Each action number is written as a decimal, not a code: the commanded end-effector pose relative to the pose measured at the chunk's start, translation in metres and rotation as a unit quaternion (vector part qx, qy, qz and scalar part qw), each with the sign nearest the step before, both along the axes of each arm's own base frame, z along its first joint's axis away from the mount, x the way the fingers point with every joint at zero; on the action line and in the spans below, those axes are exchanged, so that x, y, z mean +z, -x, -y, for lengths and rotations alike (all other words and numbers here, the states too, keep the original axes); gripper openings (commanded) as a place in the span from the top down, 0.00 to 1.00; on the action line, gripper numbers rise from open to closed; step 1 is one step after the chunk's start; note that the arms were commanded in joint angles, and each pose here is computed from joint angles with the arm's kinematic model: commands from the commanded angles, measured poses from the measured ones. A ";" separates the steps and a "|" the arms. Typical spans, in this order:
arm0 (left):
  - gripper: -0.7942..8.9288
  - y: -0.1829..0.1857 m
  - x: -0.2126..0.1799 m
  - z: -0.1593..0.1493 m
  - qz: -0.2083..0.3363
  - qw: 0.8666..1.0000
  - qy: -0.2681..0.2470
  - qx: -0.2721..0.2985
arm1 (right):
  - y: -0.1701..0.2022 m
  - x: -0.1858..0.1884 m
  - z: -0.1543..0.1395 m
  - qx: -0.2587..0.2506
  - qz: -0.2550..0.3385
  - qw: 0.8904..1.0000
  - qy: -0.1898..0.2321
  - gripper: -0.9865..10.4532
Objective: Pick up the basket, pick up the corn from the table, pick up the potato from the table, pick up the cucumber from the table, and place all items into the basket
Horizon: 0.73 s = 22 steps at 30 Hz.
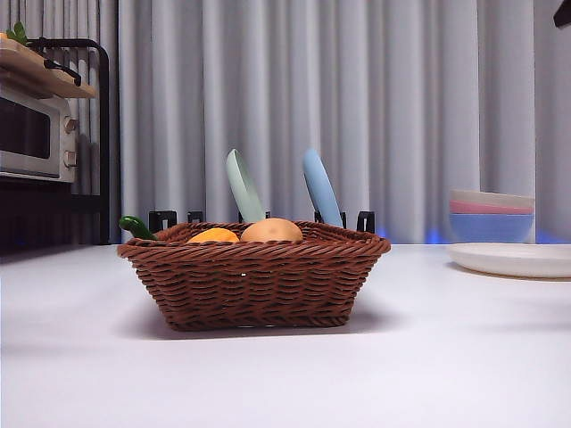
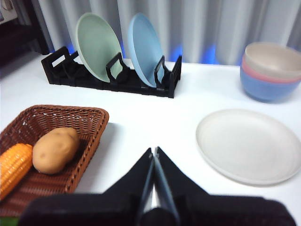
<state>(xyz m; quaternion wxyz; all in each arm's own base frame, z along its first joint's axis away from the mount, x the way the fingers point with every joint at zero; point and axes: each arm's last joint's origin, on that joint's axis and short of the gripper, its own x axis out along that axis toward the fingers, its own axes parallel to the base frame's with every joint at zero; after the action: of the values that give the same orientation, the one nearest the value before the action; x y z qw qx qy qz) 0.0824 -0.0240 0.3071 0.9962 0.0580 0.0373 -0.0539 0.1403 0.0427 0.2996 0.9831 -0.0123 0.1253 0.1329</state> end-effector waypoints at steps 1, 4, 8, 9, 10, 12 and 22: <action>0.92 0.000 0.002 0.000 0.009 0.999 0.031 -0.003 | 0.000 -0.001 0.000 -0.009 -0.010 1.000 -0.025 0.93; 0.92 0.000 0.000 0.000 0.001 0.999 0.036 -0.003 | 0.000 -0.003 0.000 -0.008 -0.017 1.000 -0.023 0.93; 0.92 -0.001 -0.002 0.000 -0.013 0.999 0.030 0.001 | 0.000 -0.003 0.000 -0.009 -0.019 1.000 -0.022 0.93; 0.92 -0.001 -0.004 0.000 -0.019 0.999 0.028 0.001 | -0.001 -0.003 0.000 -0.009 -0.019 1.000 -0.022 0.93; 0.92 -0.001 -0.004 0.001 -0.023 0.999 0.026 0.001 | 0.000 -0.003 0.000 -0.009 -0.019 1.000 -0.022 0.93; 0.92 -0.002 -0.006 0.001 -0.032 0.999 0.023 0.001 | 0.000 -0.003 0.000 -0.008 -0.019 1.000 -0.022 0.93; 0.92 -0.002 -0.020 -0.003 -0.059 0.997 -0.041 0.016 | 0.000 -0.003 0.000 -0.008 -0.020 1.000 -0.022 0.93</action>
<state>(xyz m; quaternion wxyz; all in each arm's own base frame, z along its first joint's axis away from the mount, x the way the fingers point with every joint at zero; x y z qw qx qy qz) 0.0831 -0.0218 0.2924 0.9910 0.0808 0.0977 -0.0424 0.1406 0.0428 0.2968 0.9813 0.0083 0.1421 0.1294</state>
